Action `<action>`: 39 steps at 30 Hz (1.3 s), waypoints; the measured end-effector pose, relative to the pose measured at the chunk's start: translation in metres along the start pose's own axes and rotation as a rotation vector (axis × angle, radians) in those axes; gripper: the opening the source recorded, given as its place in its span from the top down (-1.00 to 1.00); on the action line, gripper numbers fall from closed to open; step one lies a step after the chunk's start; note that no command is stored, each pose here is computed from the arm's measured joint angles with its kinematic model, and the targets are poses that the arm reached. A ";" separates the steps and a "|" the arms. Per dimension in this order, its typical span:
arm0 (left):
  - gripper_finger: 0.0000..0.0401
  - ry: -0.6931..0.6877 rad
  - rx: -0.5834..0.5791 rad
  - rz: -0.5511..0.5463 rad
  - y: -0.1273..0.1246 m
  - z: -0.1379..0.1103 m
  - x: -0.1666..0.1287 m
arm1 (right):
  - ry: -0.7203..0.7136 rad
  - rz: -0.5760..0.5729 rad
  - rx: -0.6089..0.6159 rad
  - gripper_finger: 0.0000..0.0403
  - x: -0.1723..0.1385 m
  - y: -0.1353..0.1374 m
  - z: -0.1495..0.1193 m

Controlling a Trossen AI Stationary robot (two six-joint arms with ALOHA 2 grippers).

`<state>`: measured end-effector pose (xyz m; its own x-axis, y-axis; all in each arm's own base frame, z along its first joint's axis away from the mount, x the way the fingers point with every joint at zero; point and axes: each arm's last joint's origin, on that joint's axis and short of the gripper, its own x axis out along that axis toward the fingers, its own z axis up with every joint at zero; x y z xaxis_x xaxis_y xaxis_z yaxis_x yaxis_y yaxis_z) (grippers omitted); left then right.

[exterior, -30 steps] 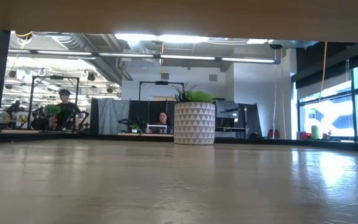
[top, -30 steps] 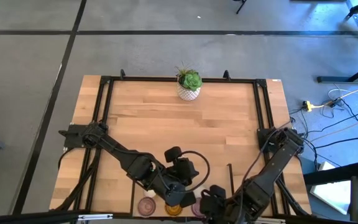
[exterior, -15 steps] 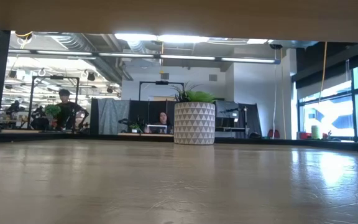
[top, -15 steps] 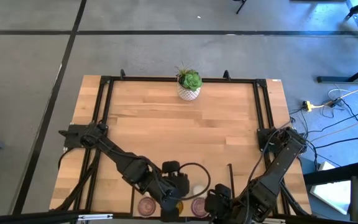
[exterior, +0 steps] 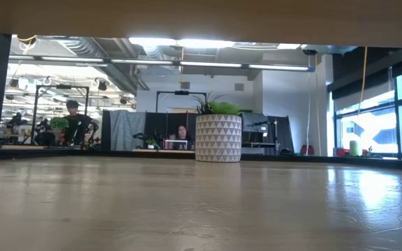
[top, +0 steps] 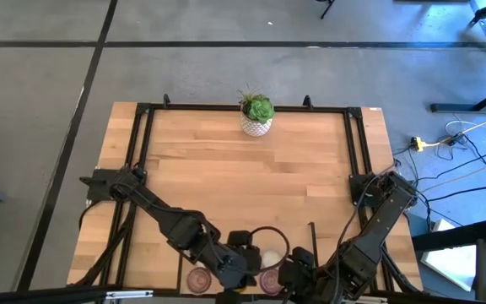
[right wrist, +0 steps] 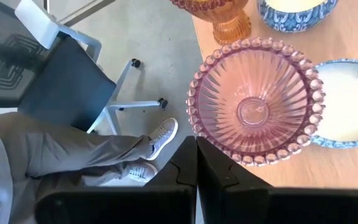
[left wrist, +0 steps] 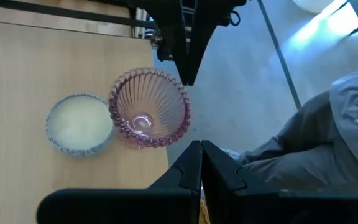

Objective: Pick & Place candle stick holders
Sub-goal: Adjust the pink candle holder on the shelf

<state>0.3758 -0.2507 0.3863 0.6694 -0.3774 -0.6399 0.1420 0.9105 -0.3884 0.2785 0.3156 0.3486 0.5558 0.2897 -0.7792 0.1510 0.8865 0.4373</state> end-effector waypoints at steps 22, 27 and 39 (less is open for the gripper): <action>0.99 0.067 0.018 -0.003 0.006 -0.007 0.024 | -0.035 -0.035 0.017 1.00 -0.003 -0.004 0.004; 0.99 0.076 0.030 -0.014 0.007 -0.006 0.024 | -0.046 -0.041 0.021 1.00 -0.005 -0.006 0.006; 0.99 0.094 0.037 -0.017 0.014 -0.003 0.025 | -0.204 -0.133 0.047 1.00 -0.017 -0.001 -0.008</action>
<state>0.3923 -0.2475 0.3628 0.5958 -0.4056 -0.6932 0.1806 0.9087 -0.3764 0.2626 0.3127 0.3585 0.6810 0.0885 -0.7269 0.2692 0.8929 0.3609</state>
